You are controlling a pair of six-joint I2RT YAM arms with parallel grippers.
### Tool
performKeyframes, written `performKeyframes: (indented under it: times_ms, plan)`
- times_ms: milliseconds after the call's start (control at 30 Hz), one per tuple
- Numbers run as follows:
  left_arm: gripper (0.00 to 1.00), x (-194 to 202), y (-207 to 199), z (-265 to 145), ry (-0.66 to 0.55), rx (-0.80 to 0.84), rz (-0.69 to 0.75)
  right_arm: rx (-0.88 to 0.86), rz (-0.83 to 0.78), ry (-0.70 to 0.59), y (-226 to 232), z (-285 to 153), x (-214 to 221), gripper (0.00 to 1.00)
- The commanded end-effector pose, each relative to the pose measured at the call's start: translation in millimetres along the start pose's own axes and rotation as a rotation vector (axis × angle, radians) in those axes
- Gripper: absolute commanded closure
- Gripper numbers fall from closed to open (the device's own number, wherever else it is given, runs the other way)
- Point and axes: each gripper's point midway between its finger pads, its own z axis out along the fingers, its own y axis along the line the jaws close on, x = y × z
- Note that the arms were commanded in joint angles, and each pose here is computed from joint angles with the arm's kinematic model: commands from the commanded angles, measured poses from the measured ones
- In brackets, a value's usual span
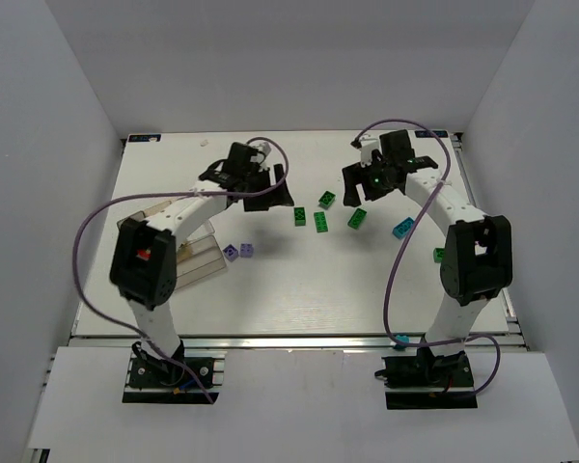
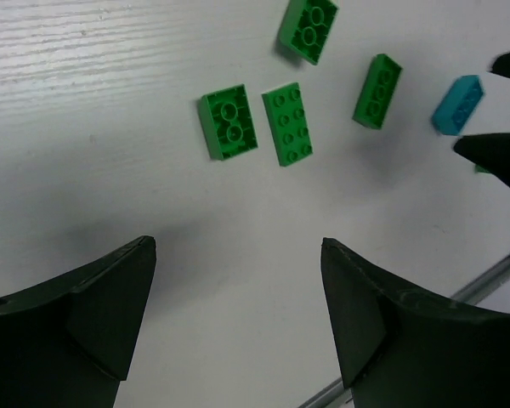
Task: Sort the legos into containers by color
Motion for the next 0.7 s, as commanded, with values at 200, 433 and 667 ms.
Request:
performKeyframes:
  times_ms: [200, 433, 667]
  plan:
    - [0.12, 19, -4, 72, 0.116, -0.246, 0.065, 0.099, 0.192, -0.123, -32, -19, -33, 0.18]
    - [0.12, 3, -7, 104, 0.055, -0.383, 0.113, 0.078, 0.221, -0.129, -37, -20, -31, 0.19]
    - [0.17, 11, 14, 117, 0.058, -0.495, 0.122, 0.072, 0.225, -0.131, -40, -24, -28, 0.19]
